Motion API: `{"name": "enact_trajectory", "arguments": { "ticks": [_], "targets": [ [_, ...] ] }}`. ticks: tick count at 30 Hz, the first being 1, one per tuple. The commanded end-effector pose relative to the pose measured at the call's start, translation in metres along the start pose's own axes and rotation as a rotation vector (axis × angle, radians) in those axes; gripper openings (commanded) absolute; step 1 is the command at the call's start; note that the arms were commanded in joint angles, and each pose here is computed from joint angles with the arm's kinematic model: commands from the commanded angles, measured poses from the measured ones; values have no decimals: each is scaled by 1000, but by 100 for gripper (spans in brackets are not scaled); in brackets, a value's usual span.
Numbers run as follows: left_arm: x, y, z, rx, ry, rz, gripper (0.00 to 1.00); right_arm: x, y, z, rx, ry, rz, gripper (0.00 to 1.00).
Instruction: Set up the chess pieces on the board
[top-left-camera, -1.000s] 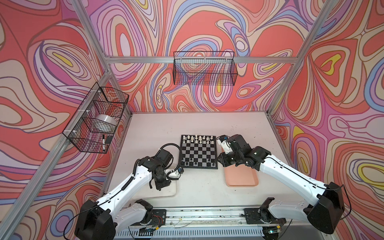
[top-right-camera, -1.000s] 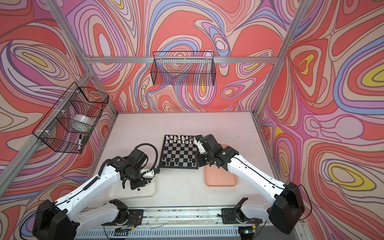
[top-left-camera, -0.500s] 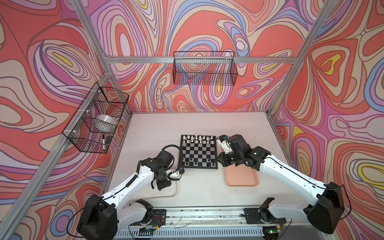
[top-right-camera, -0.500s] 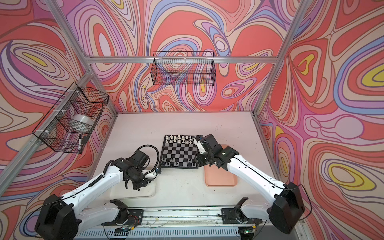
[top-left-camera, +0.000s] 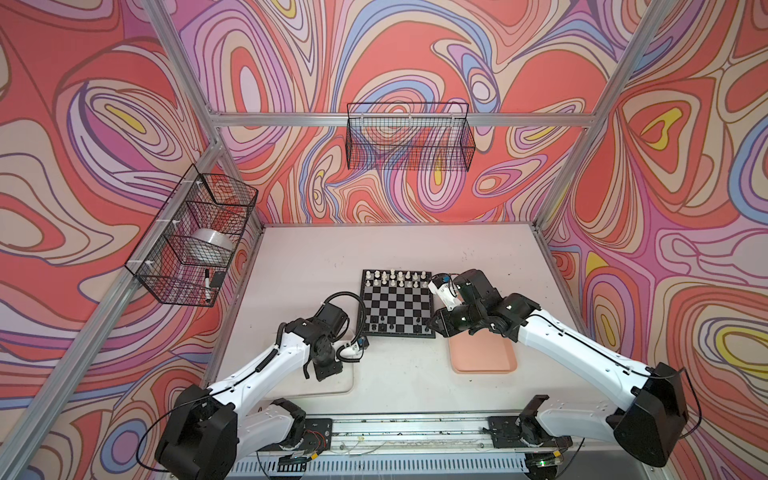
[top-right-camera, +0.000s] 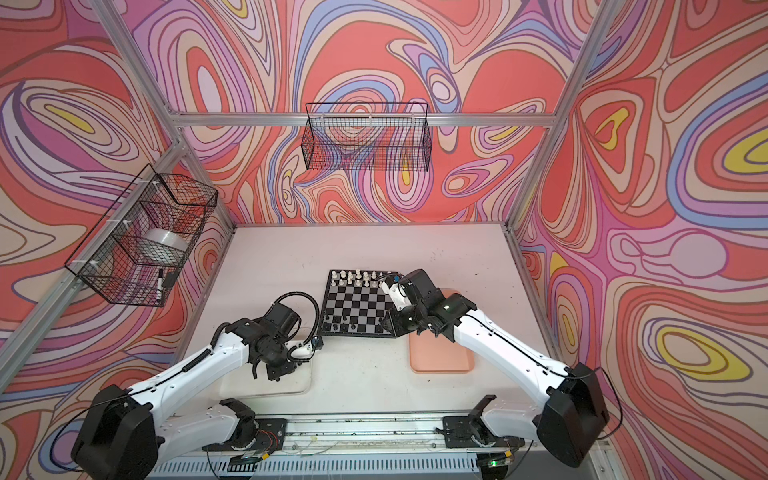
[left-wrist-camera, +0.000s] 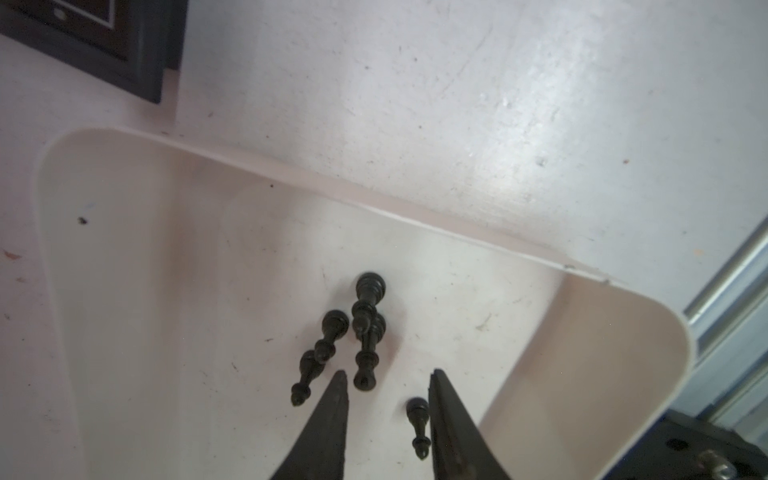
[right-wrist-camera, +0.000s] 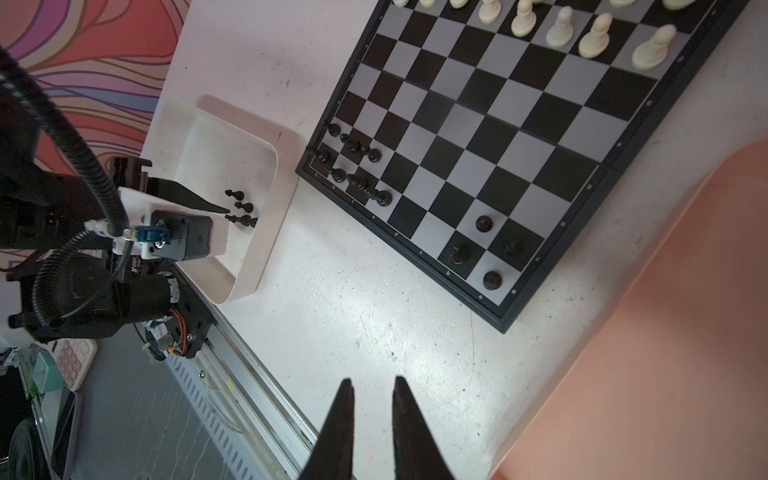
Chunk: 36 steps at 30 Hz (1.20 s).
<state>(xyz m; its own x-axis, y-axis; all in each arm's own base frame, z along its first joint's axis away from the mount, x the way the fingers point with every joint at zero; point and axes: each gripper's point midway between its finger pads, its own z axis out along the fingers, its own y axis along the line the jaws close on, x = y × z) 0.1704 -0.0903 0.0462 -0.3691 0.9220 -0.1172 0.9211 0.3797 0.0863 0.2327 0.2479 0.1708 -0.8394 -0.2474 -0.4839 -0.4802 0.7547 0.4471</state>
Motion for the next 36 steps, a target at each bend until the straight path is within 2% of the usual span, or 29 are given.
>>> {"name": "enact_trajectory", "arguments": {
  "ticks": [1, 8, 11, 36],
  "targets": [
    [2, 1, 3, -1, 12, 10, 33, 6, -3, 7, 3, 25, -2, 18],
    [2, 1, 5, 4, 15, 11, 32, 11, -8, 9, 21, 35, 2, 18],
    [2, 2, 5, 2, 15, 12, 28, 12, -9, 10, 22, 39, 3, 17],
    [4, 8, 7, -38, 22, 16, 25, 10, -14, 15, 50, 41, -4, 17]
  ]
}}
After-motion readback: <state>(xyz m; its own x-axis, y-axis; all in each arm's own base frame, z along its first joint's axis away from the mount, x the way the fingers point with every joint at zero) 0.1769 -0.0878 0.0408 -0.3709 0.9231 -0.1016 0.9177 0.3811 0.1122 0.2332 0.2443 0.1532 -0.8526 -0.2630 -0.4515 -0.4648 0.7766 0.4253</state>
